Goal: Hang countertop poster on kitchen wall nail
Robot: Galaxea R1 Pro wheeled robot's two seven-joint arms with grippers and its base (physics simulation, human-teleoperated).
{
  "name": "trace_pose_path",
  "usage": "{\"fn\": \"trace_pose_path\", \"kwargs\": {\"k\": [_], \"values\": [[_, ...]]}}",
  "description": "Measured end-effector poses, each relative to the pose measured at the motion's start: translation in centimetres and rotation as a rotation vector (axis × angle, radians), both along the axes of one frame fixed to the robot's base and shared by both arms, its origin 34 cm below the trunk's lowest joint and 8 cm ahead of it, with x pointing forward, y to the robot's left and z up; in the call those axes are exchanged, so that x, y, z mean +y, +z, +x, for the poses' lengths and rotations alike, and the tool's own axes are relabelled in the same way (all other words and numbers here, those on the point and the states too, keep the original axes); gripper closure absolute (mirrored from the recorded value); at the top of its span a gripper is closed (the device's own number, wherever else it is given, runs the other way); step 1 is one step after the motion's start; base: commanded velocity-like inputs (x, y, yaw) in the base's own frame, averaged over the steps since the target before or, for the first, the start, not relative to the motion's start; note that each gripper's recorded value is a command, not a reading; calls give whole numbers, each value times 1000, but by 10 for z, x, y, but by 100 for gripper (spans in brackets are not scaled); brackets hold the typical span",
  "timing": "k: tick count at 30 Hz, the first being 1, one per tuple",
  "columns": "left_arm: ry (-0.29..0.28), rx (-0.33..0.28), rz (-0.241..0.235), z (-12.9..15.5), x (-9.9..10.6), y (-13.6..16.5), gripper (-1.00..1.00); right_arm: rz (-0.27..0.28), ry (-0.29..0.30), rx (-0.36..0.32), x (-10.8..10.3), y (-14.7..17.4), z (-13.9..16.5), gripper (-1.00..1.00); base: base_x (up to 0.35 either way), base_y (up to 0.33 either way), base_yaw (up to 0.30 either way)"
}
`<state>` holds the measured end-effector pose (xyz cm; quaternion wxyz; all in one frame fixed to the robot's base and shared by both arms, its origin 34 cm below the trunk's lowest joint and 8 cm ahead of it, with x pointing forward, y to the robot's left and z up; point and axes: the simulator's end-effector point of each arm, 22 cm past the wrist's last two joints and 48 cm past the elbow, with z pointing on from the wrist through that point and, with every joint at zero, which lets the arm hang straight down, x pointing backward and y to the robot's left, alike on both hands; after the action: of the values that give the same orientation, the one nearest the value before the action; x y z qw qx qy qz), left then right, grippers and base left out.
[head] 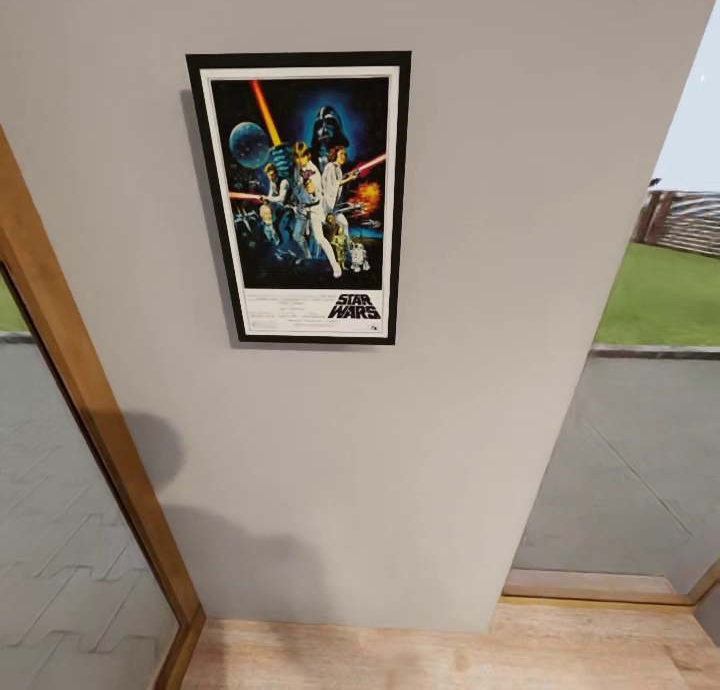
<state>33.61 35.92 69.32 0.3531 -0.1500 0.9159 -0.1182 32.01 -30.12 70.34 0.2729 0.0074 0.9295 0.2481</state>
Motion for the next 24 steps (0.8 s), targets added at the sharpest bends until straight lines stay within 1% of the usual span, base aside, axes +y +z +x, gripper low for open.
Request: {"fn": "trace_pose_path", "kwargs": {"k": [1, 4, 8, 14, 24], "values": [[0, 0, 0, 0, 0, 0, -100, -15, -9, 3, -3, -2, 0, -100, 0, 0, 0], [2, -3, 1, 1, 0, 1, -100, -93, -59, 15, -20, -10, 3, -100, 0, 0, 0], [2, -8, 2, 3, 0, 2, -100, -133, -85, 16, -30, -13, 5, -100, 0, 0, 0], [2, -18, 2, 6, 0, 4, -100, -146, -94, 9, -33, -12, 8, -100, 0, 0, 0], [2, -35, 2, 11, 0, 8, -100, -148, -98, -7, -33, -9, 13, -100, 0, 0, 0]]}}
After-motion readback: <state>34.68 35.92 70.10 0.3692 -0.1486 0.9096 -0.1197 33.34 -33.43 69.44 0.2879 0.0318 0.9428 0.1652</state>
